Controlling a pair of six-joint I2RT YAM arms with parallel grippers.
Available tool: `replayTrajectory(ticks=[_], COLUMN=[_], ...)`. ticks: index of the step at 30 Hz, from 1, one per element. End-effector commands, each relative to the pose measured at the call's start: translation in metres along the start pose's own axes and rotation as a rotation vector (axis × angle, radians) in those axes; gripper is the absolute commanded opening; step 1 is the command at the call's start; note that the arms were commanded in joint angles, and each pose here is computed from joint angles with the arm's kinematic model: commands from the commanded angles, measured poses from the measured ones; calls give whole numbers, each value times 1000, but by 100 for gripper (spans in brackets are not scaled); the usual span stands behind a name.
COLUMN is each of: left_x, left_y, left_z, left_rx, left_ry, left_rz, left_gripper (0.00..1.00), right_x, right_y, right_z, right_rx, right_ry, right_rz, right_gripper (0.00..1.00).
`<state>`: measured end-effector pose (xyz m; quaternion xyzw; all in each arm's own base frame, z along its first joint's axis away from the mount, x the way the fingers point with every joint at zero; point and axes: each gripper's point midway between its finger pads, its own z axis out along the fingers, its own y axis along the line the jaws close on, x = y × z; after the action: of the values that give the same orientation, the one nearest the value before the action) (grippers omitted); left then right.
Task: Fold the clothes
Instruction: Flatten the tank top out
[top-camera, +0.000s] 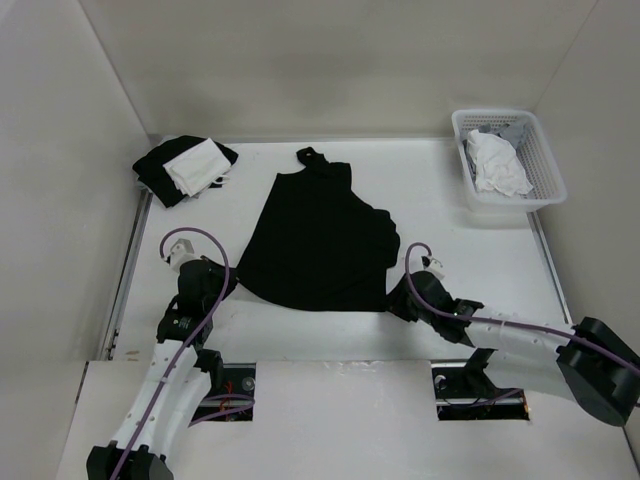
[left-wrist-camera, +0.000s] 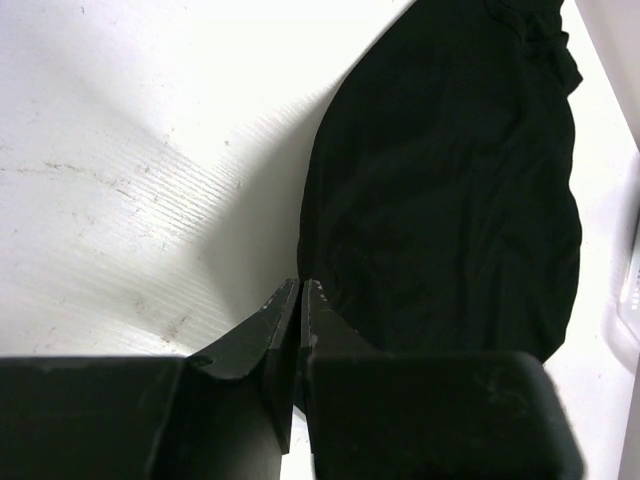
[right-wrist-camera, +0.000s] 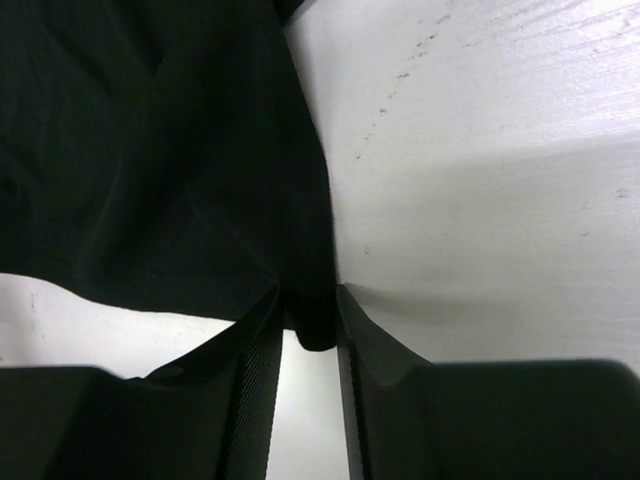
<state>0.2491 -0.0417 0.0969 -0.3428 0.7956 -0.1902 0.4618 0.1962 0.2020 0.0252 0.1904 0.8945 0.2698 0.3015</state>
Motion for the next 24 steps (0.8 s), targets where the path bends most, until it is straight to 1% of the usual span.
replayTrajectory(ticks=[1, 5, 6, 7, 9, 10, 12, 14, 16, 19, 22, 24], left_x=[-6, -7, -7, -7, -8, -10, -20, -36, -64, -118, -172, -201], left_y=[-11, -12, -12, -12, -14, -18, -28, -48, -76, -121, -177, -202], left_z=[0, 0, 1, 1, 1, 0, -4, -13, -31, -72, -128, -165], left_rx=[42, 45, 45, 45, 49, 58, 87, 138, 210, 333, 501, 586], left_ry=[-24, -26, -26, -26, -27, -31, -55, -92, -164, -313, -454, -537], left_rz=[-8, -8, -8, -10, -11, -14, -25, -40, -61, -127, -188, -209], left_gripper=[3, 3, 3, 3, 3, 3, 2, 1, 0, 0, 0, 0], right_x=[5, 9, 8, 8, 4, 0, -16, -39, -67, -114, -163, -193], right_y=[0, -2, -2, -2, 1, 4, 20, 42, 70, 104, 142, 164], right_z=[1, -2, -2, -3, -2, -4, -12, -30, -66, -132, -212, -261], right_rx=[-7, -9, -9, -9, -16, -22, -68, -121, -187, -246, -315, -353], right_ry=[11, 20, 18, 15, 0, -16, -78, -153, -243, -393, -555, -659], right_rz=[23, 36, 38, 40, 41, 37, 24, -16, -67, -127, -182, -208], right_gripper=[30, 29, 27, 22, 10, 6, 3, 2, 1, 1, 1, 1])
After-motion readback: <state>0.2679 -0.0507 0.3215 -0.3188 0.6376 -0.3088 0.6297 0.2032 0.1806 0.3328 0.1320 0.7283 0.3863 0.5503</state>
